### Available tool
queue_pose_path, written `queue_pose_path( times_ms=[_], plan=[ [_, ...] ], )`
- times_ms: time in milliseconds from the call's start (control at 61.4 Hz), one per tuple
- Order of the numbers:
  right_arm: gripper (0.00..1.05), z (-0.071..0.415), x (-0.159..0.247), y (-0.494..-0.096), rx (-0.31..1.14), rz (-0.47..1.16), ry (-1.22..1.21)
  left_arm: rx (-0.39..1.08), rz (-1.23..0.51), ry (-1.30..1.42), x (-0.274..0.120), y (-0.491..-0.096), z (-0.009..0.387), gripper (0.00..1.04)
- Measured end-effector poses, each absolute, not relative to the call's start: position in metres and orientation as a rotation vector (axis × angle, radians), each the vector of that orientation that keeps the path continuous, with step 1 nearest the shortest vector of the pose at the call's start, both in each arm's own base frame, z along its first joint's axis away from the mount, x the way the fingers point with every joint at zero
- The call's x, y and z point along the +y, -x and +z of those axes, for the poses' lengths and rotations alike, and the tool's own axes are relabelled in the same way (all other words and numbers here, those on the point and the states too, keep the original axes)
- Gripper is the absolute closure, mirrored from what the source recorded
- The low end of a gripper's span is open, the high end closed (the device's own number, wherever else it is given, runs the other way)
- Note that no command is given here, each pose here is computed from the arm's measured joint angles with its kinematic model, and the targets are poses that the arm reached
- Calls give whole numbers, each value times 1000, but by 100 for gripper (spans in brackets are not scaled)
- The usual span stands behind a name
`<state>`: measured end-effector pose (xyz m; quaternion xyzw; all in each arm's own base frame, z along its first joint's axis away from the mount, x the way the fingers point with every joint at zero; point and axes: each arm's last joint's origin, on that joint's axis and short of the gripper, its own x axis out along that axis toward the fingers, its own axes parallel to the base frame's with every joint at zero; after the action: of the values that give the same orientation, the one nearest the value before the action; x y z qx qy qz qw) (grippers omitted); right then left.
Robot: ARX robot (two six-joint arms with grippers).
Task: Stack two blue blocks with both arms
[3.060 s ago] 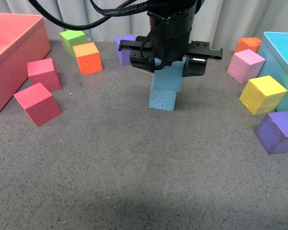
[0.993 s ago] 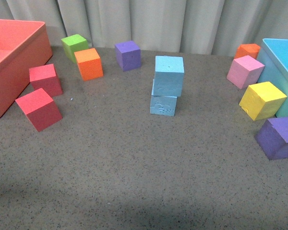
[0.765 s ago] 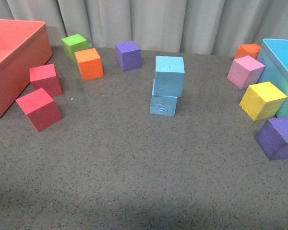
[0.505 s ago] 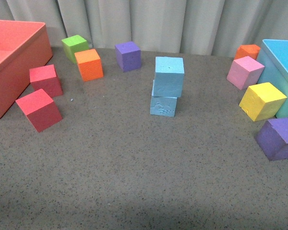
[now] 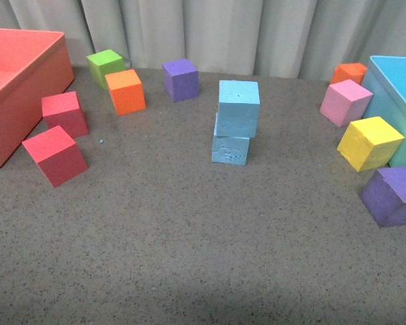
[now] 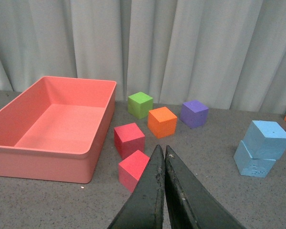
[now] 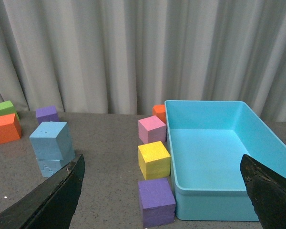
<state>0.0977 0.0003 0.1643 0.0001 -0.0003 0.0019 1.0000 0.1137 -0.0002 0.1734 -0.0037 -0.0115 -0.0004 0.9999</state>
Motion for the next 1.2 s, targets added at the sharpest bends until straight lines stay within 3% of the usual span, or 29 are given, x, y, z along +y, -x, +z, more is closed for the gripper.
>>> queue_pose_path(
  times_ms=[570,1058,1204],
  plan=[
    [10,164,0,-98,-1,4,0,-16,-2,7,0,-97,170,99],
    [10,164,0,-98,-1,4,0,-17,-2,7,0,-97,170,8],
    [10,164,0,-98,-1,4,0,-17,-2,4,0,-97,170,7]
  ],
)
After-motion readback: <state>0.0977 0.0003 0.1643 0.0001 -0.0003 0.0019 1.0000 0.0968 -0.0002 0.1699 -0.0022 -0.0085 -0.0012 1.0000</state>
